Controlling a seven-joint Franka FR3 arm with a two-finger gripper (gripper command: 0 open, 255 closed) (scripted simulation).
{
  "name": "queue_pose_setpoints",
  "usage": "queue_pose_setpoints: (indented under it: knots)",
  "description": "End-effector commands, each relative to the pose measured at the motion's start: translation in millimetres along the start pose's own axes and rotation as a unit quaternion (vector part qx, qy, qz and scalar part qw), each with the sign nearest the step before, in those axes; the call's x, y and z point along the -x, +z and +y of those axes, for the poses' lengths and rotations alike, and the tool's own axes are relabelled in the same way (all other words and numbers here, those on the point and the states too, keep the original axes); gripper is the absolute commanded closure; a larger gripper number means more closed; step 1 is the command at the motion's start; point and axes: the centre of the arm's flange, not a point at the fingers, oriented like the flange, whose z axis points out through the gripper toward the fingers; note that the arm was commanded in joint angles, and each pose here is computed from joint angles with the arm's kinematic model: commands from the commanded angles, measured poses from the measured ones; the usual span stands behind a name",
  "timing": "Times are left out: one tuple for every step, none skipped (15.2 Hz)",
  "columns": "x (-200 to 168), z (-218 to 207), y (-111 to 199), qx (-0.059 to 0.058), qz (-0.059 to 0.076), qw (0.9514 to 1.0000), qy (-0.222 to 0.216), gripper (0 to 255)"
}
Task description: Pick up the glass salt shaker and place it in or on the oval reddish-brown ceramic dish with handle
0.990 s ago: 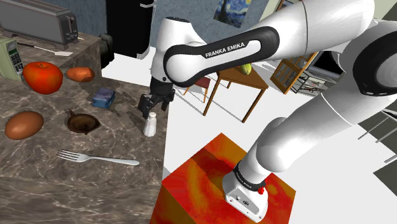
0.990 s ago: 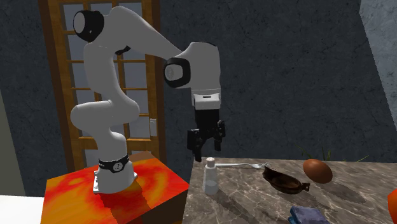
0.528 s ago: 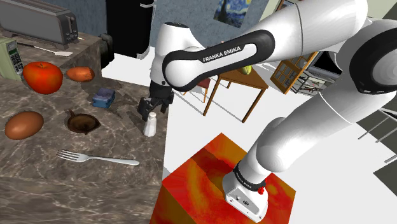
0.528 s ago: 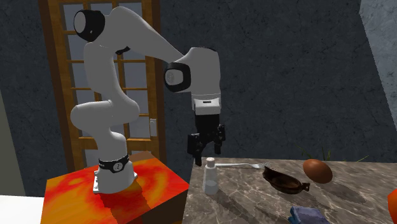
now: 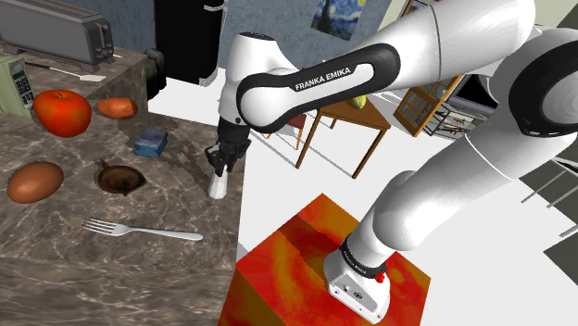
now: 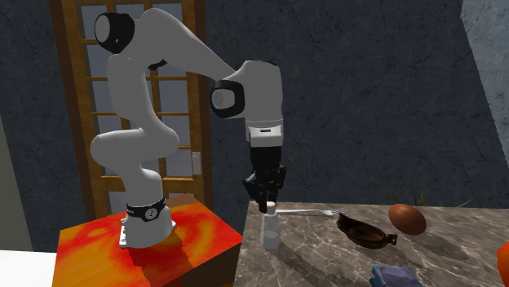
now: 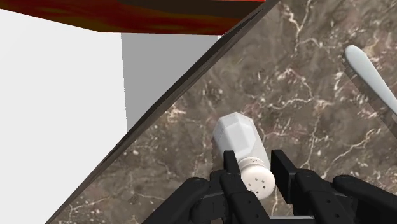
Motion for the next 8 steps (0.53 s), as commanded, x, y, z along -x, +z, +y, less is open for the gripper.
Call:
queue_pose_setpoints:
  knots:
    - [0,0,0,0.000,0.000,1.0000,0.000,255]
    - [0,0,0,0.000,0.000,1.0000,0.000,255]
    - [0,0,0,0.000,0.000,1.0000,0.000,255]
    - [0,0,0,0.000,0.000,1.0000,0.000,255]
    - [0,0,-5,0.000,0.000,1.0000,0.000,255]
    - [0,0,-10,0.000,0.000,1.0000,0.000,255]
    - [0,-1,-16,0.000,0.000,1.0000,0.000,255]
    - [-1,-1,-21,0.000,0.000,1.0000,0.000,255]
